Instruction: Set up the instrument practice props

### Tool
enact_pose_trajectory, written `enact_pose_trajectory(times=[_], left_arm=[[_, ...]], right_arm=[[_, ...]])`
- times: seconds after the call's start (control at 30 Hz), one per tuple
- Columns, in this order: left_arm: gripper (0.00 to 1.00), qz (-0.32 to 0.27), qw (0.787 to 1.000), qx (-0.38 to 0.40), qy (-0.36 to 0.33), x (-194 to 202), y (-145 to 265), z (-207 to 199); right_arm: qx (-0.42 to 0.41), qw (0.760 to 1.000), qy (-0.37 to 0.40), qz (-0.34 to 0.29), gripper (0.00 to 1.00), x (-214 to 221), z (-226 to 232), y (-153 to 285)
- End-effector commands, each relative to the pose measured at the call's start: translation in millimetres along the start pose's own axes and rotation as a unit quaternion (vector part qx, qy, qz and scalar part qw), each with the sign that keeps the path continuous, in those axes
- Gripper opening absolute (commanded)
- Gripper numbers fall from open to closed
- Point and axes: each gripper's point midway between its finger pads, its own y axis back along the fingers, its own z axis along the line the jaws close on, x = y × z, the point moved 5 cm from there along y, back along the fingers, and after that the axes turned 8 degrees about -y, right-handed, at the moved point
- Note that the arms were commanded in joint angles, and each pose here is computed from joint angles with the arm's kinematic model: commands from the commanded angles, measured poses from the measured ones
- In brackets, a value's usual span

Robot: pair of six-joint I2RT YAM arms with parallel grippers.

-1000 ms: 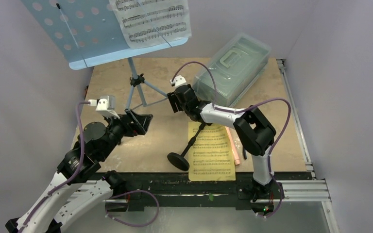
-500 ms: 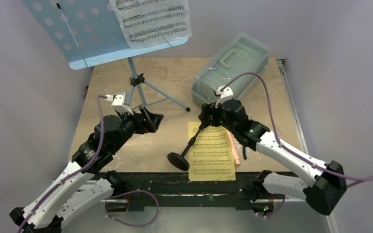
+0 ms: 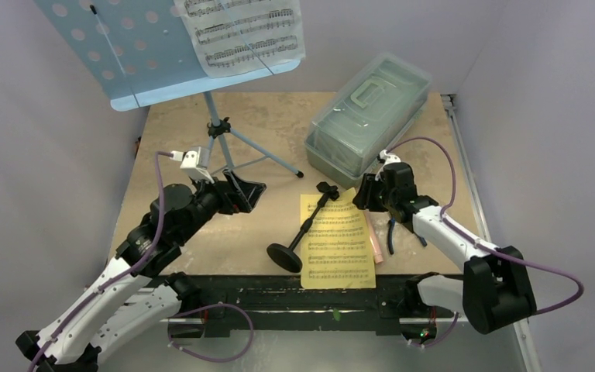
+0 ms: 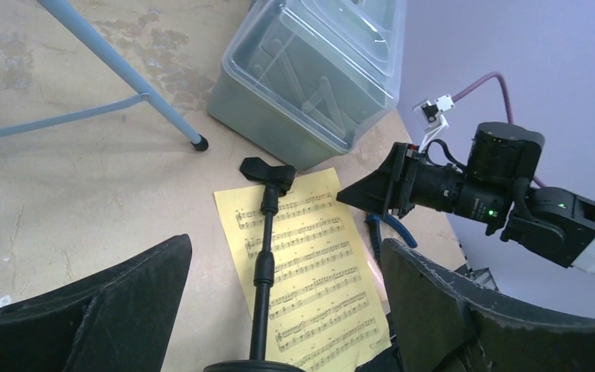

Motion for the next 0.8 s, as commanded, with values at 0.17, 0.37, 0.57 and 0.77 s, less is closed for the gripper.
enact_pose_trajectory(times=[0.17,0.37,0.57,0.77], left_arm=[[0.92,-0.021,1.000,0.012,0.015,-10.3,0.4,-6.6],[0.92,-0.017,1.000,0.020,0.017,-10.5,-2.6,-10.2],[0.93,-0.025,0.999,0.027,0.023,-16.2,-0.6,-13.8],[0.94,-0.042,0.994,0.099,0.031,-28.1,-8.5,-37.8]], right_arm=[[-0.047,0.999,0.022,-0.005,0.27,-2.7,9.7,-16.9],[-0.036,0.999,0.028,0.000,0.08,-8.3,11.9,-21.8],[-0.055,0.993,0.036,-0.101,0.00,-54.4,42.3,68.4],[-0.261,0.943,0.102,-0.182,0.00,-87.4,111.8,179.0]])
